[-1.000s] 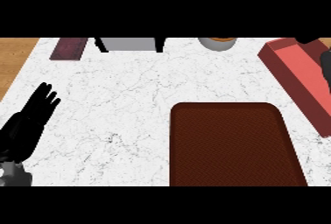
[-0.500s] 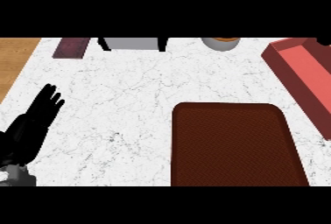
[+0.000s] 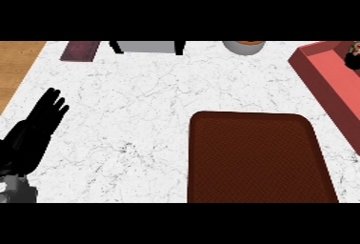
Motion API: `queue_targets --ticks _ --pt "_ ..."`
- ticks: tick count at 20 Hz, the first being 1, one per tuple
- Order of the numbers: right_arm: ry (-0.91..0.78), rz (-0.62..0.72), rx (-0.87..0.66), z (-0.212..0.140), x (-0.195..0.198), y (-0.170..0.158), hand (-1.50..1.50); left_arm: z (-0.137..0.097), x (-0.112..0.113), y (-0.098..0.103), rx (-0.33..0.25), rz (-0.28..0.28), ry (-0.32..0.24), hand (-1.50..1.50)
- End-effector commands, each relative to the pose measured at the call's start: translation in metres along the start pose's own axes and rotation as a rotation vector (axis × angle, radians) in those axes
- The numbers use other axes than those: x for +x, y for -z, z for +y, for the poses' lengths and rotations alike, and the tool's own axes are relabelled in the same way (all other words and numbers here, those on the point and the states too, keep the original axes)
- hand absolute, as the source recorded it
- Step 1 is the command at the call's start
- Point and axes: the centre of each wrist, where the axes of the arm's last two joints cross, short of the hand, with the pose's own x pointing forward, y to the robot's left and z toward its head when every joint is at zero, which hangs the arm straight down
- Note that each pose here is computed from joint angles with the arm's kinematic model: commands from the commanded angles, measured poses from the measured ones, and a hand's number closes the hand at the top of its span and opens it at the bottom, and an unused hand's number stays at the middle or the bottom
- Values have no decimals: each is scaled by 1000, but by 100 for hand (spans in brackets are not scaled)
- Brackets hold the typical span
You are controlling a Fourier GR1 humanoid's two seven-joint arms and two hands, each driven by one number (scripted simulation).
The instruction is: Pick the cupcake from the tray and place it in the cardboard box
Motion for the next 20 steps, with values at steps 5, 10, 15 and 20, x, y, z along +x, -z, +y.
queue_targets --ticks 5,10,15,20 --pt "53 162 188 41 -47 -14 -150 3 -5 2 -12 -13 5 0" --pt "143 46 135 28 -66 -11 -150 -24 -1 3 0 -13 -7 0" --pt "470 71 -107 19 -58 -7 -150 0 -12 -3 29 -6 13 0" --pt "678 138 -216 28 -80 -14 -150 4 -14 -8 38 -12 -8 0"
